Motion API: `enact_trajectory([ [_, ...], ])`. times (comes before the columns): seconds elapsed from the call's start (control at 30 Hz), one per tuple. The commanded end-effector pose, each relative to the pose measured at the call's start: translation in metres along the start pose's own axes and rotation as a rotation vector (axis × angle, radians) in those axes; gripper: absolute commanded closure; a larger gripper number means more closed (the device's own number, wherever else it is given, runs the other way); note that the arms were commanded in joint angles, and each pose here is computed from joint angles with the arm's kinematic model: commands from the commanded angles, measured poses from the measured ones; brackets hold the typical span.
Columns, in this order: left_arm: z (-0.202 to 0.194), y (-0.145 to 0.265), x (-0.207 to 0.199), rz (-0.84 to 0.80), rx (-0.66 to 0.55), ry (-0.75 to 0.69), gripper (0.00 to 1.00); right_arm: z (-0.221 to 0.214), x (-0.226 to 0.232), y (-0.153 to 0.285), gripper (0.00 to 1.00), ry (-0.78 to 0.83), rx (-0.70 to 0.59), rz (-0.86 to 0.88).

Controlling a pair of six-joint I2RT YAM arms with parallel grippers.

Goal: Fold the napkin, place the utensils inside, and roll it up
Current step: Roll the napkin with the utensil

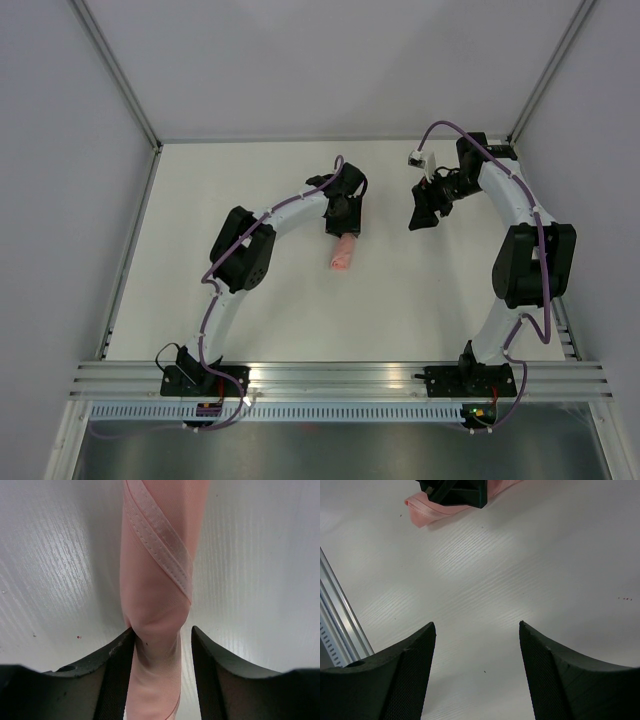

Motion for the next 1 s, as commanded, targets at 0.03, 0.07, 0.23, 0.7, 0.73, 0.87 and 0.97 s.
enact_trajectory([
  [0.03,-0.027,-0.011,0.018,0.088,0.131,-0.007,0.44,0.001,0.004,0.001,0.27,0.019,-0.028,0.03],
  [0.07,-0.026,-0.01,0.018,0.087,0.126,-0.007,0.43,0.001,0.004,0.001,0.27,0.023,-0.027,0.031],
  [0.23,-0.023,-0.002,0.016,0.082,0.104,-0.01,0.41,-0.001,0.005,0.0,0.27,0.02,-0.023,0.037],
  [0.7,-0.01,0.022,0.008,0.05,0.013,-0.018,0.39,-0.007,0.004,-0.004,0.27,0.012,-0.012,0.045],
  [0.73,-0.009,0.023,0.008,0.048,0.008,-0.018,0.39,-0.007,0.004,-0.005,0.27,0.009,-0.011,0.048],
  [0.87,-0.005,0.03,0.004,0.024,-0.022,-0.026,0.4,-0.009,0.004,-0.005,0.27,0.012,-0.005,0.046],
  [0.97,-0.001,0.036,0.002,0.017,-0.041,-0.027,0.4,-0.008,0.004,-0.004,0.27,0.013,-0.006,0.045],
])
Point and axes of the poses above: each gripper's point midway between its finger pads, its own y axis back along the fingers, its own x axis along the line the jaws close on, z = x × y, the point moved 10 cm from there along y, back along the fingers
